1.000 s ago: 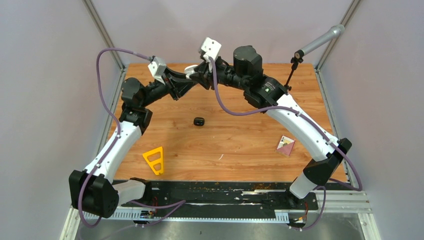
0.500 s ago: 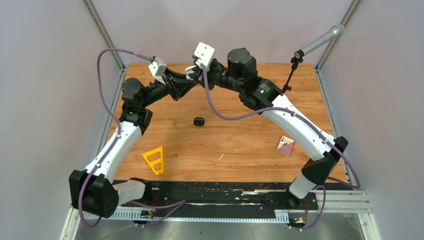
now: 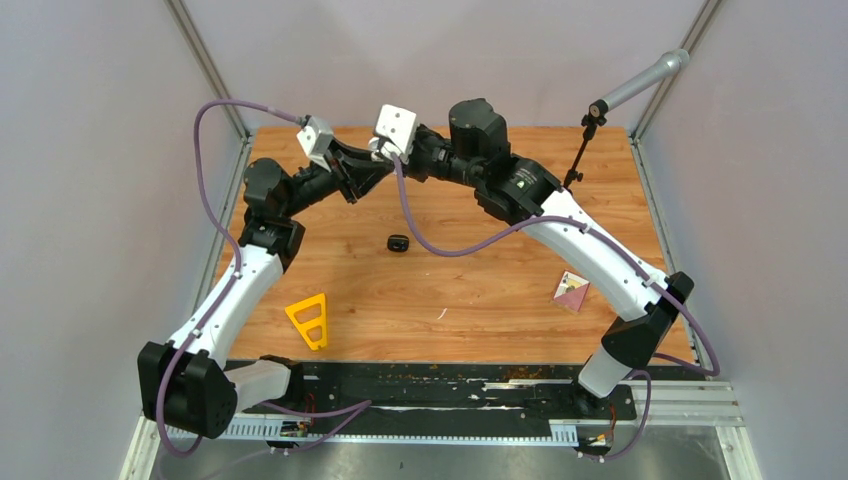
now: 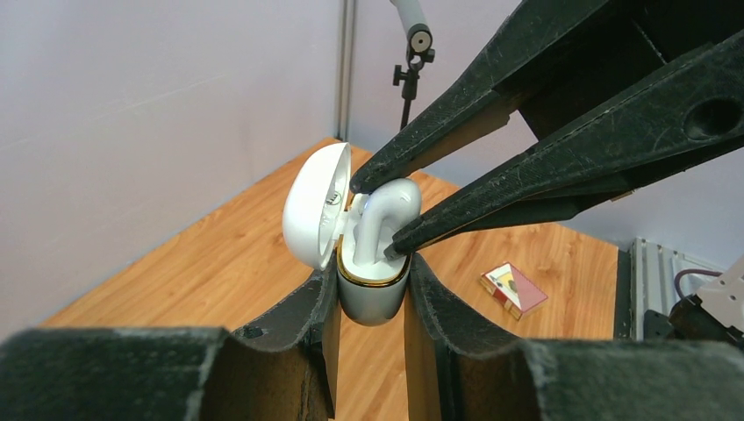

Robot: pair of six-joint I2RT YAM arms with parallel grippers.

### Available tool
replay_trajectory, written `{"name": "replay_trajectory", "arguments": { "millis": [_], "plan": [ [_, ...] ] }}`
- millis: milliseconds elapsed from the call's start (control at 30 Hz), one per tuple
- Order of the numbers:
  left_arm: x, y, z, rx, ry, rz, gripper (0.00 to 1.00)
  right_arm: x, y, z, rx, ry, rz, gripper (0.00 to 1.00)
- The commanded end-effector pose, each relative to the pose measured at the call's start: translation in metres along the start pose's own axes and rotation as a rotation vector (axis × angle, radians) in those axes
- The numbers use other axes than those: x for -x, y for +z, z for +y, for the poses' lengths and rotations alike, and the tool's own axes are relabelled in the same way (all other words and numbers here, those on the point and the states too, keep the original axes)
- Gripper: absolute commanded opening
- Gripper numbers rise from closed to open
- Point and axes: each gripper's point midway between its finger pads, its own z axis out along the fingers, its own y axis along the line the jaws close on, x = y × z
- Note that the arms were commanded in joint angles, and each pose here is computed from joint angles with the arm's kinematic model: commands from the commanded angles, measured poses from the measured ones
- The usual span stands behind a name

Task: Insert the wireless bluetooth earbuds into the charging case
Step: Adjust the left earbud in the left side groove of the charging case.

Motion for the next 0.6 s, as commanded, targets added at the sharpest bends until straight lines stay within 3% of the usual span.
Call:
{"name": "replay_trajectory", "arguments": {
  "millis": [0,233,567],
  "plan": [
    [0.016,-0.003,-0.011,-0.029,0.074,-0.034,0.0,0.024,-0.008,-0.005,0.022,-0.17,-0.047,0.0],
    [0.011,-0.003,-0.016,-0.053,0.086,-0.008,0.0,0.024,-0.009,-0.002,0.053,-0.34,-0.043,0.0],
    [0.006,-0.004,-0.02,-0.077,0.112,0.013,0.0,0.03,-0.012,0.0,0.089,-0.385,-0.053,0.0]
  ]
}}
